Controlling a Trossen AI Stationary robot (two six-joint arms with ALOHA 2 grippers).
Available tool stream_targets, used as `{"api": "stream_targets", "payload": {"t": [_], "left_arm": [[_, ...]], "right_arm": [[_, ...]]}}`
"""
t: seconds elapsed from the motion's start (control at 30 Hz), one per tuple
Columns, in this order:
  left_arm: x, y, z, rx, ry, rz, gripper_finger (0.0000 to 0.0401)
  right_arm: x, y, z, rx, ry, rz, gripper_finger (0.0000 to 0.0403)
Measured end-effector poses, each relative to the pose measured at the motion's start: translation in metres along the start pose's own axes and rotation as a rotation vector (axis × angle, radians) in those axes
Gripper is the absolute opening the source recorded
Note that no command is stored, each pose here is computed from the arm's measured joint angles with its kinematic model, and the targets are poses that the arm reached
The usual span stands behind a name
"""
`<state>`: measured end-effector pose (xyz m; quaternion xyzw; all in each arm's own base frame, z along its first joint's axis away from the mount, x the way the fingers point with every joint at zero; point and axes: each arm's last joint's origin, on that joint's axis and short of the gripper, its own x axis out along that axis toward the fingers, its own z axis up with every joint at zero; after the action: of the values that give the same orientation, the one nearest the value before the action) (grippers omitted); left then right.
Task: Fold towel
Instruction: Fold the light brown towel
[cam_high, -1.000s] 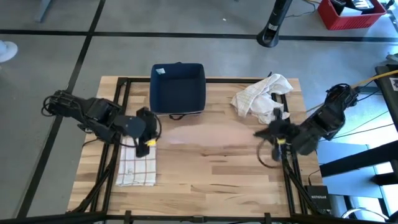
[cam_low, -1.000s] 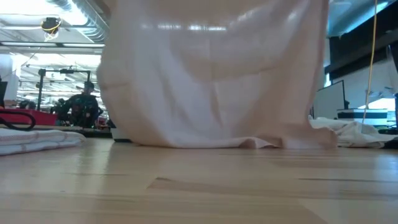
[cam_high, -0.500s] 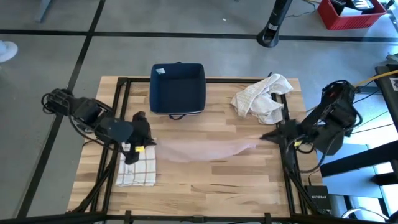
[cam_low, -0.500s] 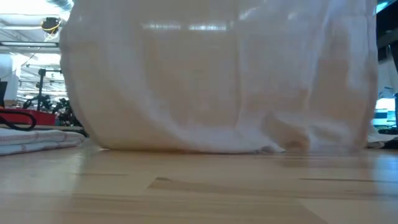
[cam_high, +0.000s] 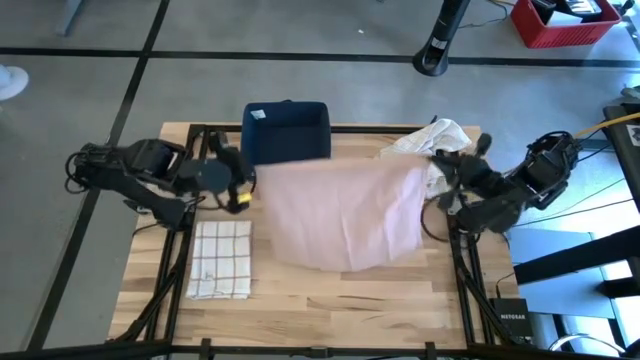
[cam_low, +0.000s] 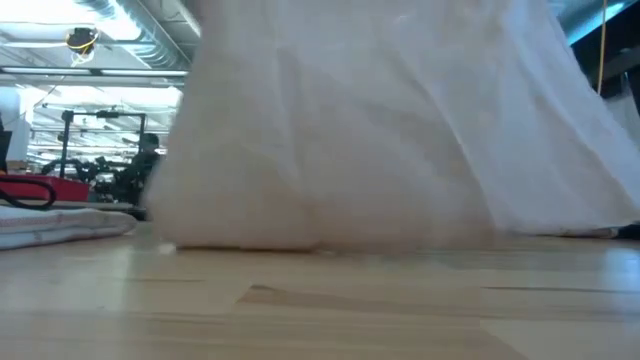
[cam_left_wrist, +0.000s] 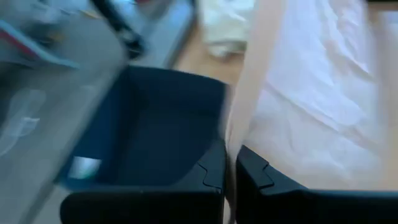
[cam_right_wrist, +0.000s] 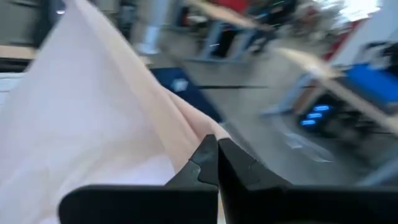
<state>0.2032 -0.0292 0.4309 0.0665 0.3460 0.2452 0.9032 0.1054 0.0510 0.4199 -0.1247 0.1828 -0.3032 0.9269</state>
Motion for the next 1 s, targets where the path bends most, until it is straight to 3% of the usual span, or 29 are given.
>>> {"api": "stream_targets", "payload": {"t": [0.17, 0.27, 0.5, 0.67, 0.83, 1.0], "left_arm": [[0.009, 0.016, 0.012, 0.045, -0.068, 0.143, 0.0003], [0.005, 0.018, 0.021, 0.050, -0.133, 0.146, 0.0003], [-0.027, 0.011, 0.026, 0.043, -0.205, 0.044, 0.0003], [-0.040, -0.001, 0.022, 0.021, -0.217, -0.082, 0.0003], [-0.035, -0.018, 0.009, -0.013, -0.108, -0.161, 0.0003], [-0.020, -0.049, -0.010, -0.012, 0.058, -0.259, 0.0003]], "right_arm": [[0.005, -0.014, 0.003, -0.115, -0.035, -0.167, 0.0000], [0.004, -0.016, 0.008, -0.130, -0.044, -0.156, 0.0000], [0.004, -0.007, 0.013, -0.130, -0.009, 0.116, 0.0000], [0.004, 0.000, 0.010, -0.135, 0.038, 0.247, 0.0000], [0.007, 0.009, -0.001, -0.061, 0.162, 0.373, 0.0000], [0.015, 0.036, -0.027, 0.032, 0.351, 0.522, 0.0000]]}}
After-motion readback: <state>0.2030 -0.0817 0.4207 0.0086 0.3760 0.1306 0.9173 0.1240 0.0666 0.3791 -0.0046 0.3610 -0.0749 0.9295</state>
